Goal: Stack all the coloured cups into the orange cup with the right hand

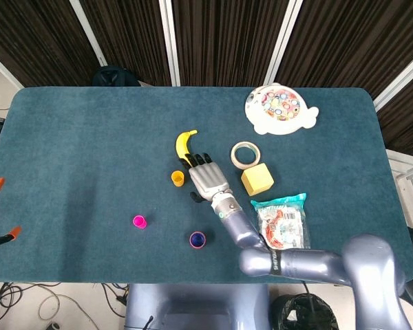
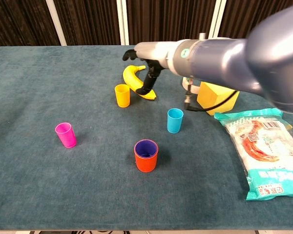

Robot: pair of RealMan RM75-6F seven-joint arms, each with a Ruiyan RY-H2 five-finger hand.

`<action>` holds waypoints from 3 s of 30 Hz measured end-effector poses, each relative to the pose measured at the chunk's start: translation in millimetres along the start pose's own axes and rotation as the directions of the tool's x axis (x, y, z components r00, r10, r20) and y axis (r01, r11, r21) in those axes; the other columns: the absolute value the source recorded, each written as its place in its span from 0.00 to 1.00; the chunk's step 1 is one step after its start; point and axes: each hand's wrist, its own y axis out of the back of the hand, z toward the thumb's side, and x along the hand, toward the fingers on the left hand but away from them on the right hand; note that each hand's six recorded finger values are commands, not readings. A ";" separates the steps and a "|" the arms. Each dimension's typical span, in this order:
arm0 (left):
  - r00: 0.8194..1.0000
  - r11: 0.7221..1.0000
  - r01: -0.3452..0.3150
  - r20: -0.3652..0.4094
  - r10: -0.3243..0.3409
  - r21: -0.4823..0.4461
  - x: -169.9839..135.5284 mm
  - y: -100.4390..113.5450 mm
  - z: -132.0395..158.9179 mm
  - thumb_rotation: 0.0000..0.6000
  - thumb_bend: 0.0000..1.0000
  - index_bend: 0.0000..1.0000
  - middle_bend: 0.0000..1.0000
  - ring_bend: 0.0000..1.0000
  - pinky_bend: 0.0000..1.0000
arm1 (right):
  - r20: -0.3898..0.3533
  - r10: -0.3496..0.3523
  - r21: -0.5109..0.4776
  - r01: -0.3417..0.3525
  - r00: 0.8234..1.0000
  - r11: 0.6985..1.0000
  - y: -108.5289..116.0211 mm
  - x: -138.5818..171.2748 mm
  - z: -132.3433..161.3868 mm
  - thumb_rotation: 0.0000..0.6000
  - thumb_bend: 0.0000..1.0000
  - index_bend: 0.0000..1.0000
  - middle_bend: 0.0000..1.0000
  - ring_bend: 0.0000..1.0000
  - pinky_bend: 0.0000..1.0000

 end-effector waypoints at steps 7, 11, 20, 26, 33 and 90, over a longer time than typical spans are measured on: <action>1.000 1.000 0.003 -0.016 -0.003 0.000 3.2 -0.7 -4.5 1.00 0.00 0.00 0.00 0.00 0.05 | 0.011 0.006 -0.006 -0.006 1.000 1.000 -5.2 -24.5 18.8 1.00 0.43 0.17 0.00 0.00 0.01; 1.000 1.000 -0.007 -0.029 0.008 0.014 5.8 1.4 -9.7 1.00 0.00 0.00 0.00 0.00 0.05 | 0.035 0.009 -0.004 -0.009 0.999 1.000 -8.3 -36.9 19.8 1.00 0.43 0.21 0.00 0.00 0.01; 0.999 1.000 -0.018 -0.029 0.018 0.021 6.8 3.7 -12.7 1.00 0.00 0.00 0.00 0.00 0.05 | 0.061 0.043 0.003 -0.044 0.997 0.999 -21.7 -52.8 18.7 1.00 0.43 0.25 0.00 0.00 0.01; 0.999 0.999 -0.026 -0.034 0.027 0.022 7.5 5.5 -13.7 1.00 0.00 0.00 0.00 0.00 0.05 | 0.064 0.057 0.006 -0.058 0.996 0.998 -28.0 -57.7 18.9 1.00 0.43 0.28 0.00 0.00 0.01; 0.999 0.999 -0.023 -0.033 0.024 0.022 8.2 4.6 -13.0 1.00 0.00 0.00 0.00 0.00 0.05 | 0.074 0.054 -0.002 -0.054 0.996 0.999 -29.5 -60.0 15.5 1.00 0.43 0.33 0.00 0.00 0.01; 1.000 0.999 -0.021 -0.011 0.022 0.030 2.7 3.8 -6.4 1.00 0.00 0.00 0.00 0.00 0.05 | -0.081 0.042 0.001 -0.042 0.996 0.999 31.9 90.4 -18.8 1.00 0.43 0.48 0.00 0.00 0.04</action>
